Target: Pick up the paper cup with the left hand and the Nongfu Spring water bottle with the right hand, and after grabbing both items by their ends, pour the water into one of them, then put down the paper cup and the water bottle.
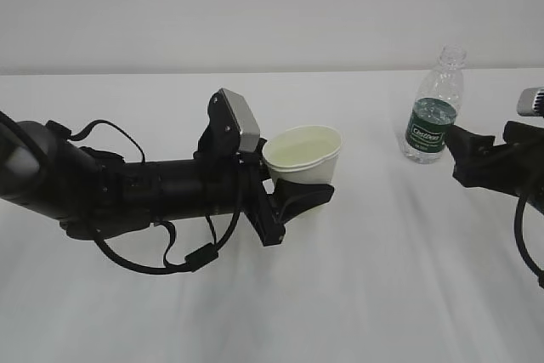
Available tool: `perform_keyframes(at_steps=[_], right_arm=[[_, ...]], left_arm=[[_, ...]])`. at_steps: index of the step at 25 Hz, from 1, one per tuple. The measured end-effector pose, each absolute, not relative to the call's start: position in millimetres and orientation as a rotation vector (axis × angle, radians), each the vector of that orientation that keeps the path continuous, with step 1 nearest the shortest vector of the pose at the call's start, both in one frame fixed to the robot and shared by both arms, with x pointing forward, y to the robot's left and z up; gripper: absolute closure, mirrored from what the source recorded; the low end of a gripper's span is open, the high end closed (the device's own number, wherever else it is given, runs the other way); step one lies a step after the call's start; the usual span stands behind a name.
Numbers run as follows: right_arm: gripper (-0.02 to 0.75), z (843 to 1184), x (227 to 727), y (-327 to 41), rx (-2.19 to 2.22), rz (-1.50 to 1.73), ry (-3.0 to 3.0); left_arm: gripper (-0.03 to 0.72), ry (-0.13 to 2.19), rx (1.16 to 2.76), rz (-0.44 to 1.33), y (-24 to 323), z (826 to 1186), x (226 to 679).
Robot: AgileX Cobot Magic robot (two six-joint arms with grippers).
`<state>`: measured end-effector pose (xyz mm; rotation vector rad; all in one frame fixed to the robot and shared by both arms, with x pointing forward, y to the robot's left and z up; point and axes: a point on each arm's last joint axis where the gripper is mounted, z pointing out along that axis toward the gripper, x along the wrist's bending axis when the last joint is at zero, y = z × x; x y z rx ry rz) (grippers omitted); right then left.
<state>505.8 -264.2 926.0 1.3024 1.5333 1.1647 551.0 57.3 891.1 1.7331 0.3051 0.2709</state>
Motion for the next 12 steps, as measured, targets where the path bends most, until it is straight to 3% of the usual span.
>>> perform_keyframes(at_steps=[12], right_arm=[[0.136, 926, 497, -257, 1.279, 1.224, 1.609]], left_arm=[[0.289, 0.434, 1.72, 0.375, 93, 891, 578]])
